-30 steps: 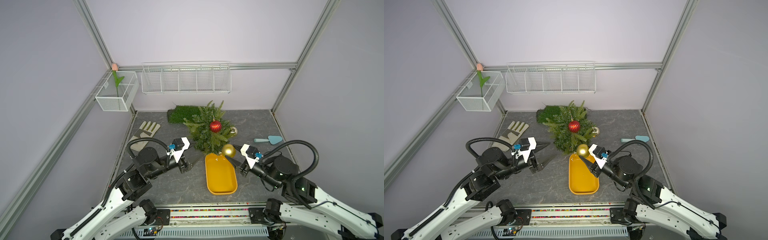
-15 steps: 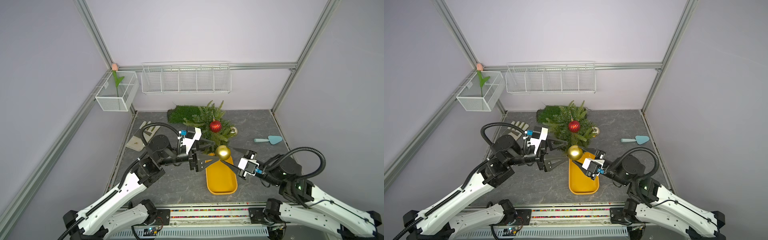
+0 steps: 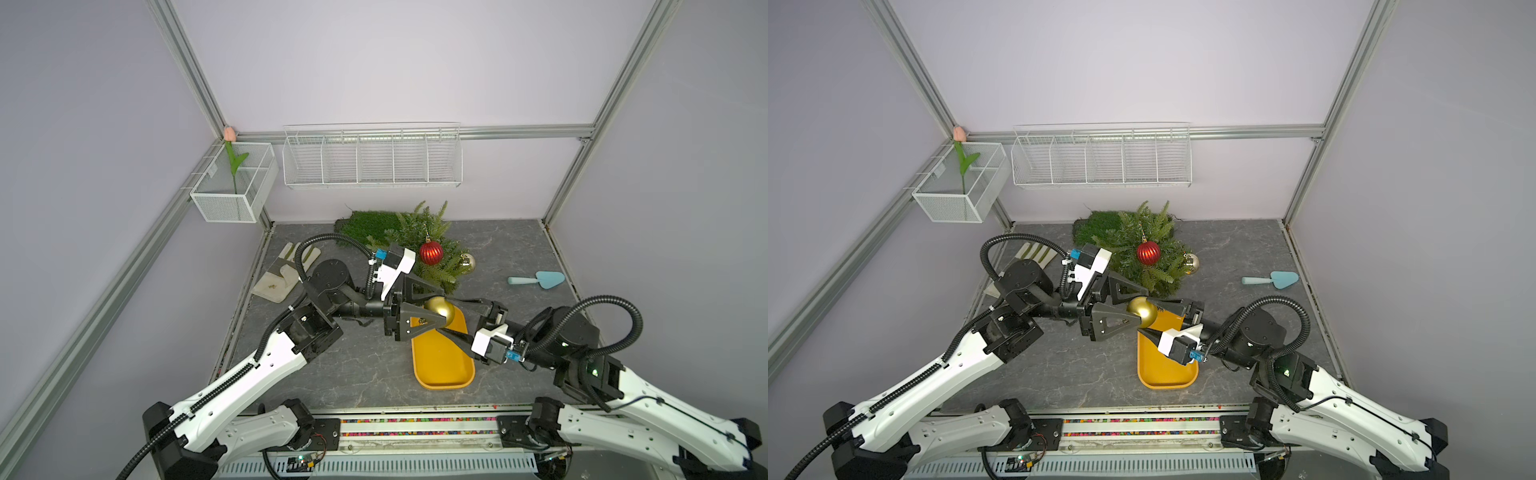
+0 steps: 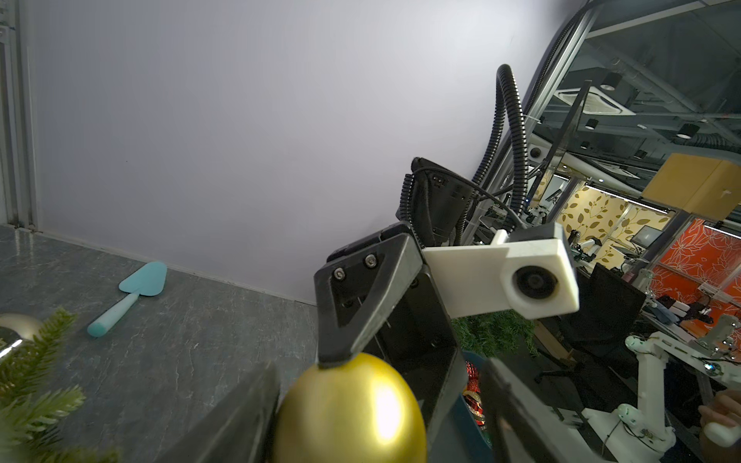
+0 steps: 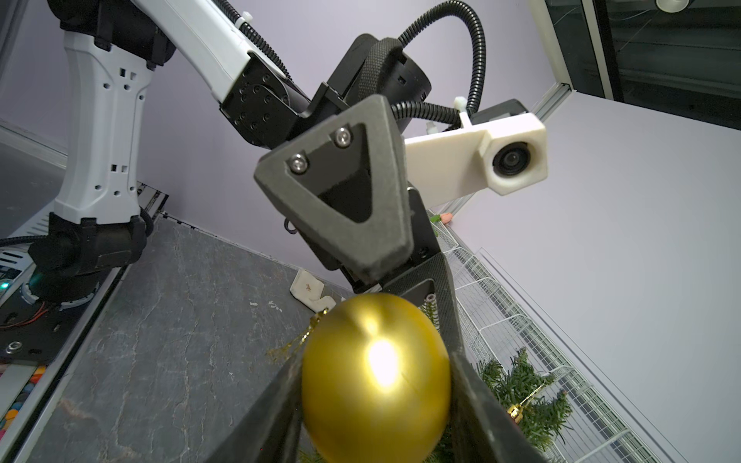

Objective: Decorate the small christmas tree with ornaments
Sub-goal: Hang an ornament on the christmas tree.

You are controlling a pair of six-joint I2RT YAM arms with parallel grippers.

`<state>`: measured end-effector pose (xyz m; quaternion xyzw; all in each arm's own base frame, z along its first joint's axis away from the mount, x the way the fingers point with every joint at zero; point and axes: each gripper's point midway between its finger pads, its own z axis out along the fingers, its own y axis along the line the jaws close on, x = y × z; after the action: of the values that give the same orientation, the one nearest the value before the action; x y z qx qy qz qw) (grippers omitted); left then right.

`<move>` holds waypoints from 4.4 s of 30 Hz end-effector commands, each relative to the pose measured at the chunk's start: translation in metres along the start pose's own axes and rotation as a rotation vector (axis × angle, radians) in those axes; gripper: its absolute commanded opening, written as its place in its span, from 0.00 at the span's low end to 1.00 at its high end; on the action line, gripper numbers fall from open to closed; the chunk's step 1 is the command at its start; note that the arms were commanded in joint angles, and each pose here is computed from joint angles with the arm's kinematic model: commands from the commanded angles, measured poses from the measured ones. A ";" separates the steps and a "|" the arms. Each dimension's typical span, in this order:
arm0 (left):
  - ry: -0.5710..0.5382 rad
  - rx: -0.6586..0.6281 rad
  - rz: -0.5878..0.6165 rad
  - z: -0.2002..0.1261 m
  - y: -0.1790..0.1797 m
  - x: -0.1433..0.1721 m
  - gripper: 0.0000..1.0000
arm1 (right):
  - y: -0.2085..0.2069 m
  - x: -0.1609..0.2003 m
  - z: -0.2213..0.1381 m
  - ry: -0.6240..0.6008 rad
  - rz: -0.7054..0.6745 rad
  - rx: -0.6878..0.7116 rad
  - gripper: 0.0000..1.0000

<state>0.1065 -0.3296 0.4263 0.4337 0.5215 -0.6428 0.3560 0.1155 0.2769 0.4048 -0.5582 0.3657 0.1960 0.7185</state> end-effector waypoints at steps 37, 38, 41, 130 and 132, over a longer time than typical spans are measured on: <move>0.215 0.065 0.005 -0.002 -0.014 0.026 0.40 | 0.020 -0.018 -0.028 0.090 -0.060 -0.265 0.88; 0.234 0.072 0.001 -0.003 -0.015 0.029 0.40 | 0.024 -0.017 -0.027 0.098 -0.061 -0.297 0.88; 0.281 0.090 -0.008 -0.004 -0.017 0.036 0.39 | 0.031 -0.015 -0.023 0.115 -0.055 -0.354 0.86; -0.195 -0.852 0.306 -0.178 0.081 -0.027 0.65 | -0.061 0.026 0.075 0.098 -0.038 0.171 0.46; -0.195 -0.900 0.325 -0.185 0.084 -0.025 0.65 | -0.063 0.027 0.080 0.103 -0.038 0.165 0.46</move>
<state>0.2052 -0.1803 0.4216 0.2806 0.6083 -0.3893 0.6323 0.2022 0.3293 0.4102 -0.5267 0.4295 0.1154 0.7244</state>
